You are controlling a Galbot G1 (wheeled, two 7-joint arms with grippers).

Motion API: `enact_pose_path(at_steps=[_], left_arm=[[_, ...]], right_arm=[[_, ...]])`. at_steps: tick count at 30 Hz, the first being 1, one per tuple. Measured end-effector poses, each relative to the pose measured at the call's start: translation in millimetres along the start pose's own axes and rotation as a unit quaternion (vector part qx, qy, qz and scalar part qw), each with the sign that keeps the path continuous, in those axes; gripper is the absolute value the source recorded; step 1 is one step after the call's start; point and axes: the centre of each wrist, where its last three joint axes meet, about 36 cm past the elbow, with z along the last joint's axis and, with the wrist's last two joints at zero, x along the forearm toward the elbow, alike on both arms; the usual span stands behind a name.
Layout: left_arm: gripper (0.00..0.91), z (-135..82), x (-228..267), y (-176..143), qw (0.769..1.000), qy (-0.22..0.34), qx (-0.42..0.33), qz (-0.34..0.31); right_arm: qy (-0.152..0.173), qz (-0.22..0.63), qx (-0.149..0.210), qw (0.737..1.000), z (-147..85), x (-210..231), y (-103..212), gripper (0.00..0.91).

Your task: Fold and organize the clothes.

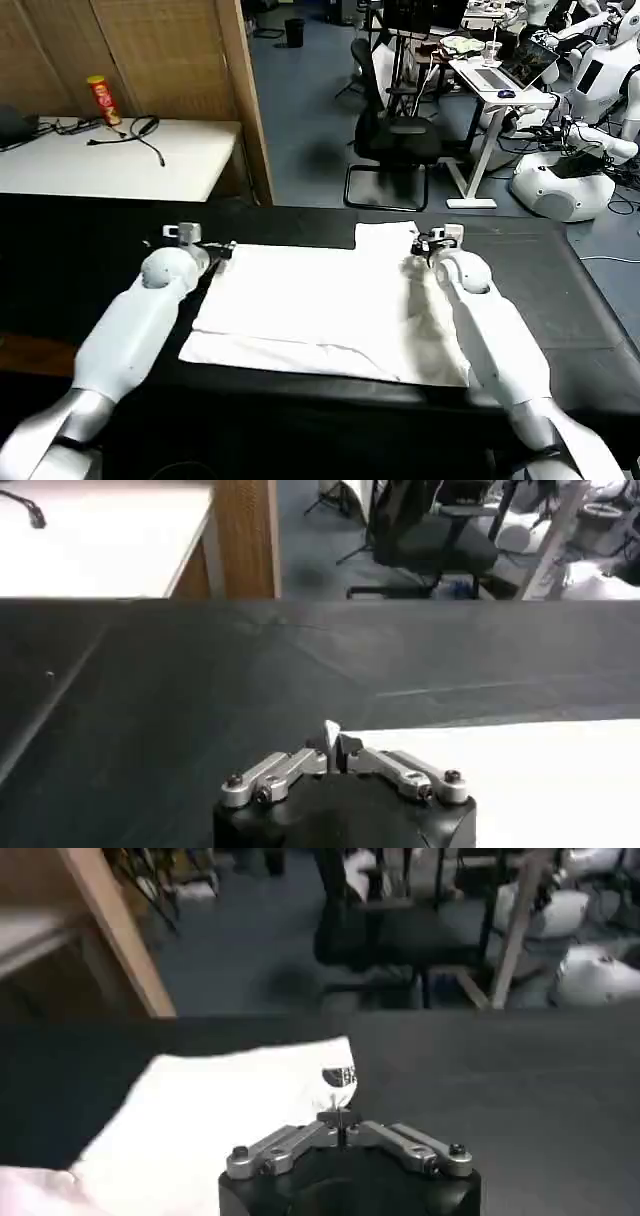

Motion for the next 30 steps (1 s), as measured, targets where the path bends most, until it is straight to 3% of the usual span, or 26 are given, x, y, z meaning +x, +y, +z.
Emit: enact_pose_path(at_steps=[7,18,24,30], left_arm=[[0.156,4,37,-1,1.0,-0.022,-0.009,0.012],[0.156,23,114,5,0.997,-0.043,-0.06,0.01],[0.156,39,144,6,0.996,-0.033,-0.082,-0.001],[0.156,47,164,0,0.994,-0.017,-0.104,-0.003]], right_arm=[[-0.02,-0.015,0.016,1.0,2,43,-5,0.0],[-0.024,-0.032,0.056,0.998,19,112,-10,0.0],[-0.016,-0.036,0.084,0.996,26,148,-10,0.0],[0.023,-0.033,0.105,0.994,38,182,-8,0.0]])
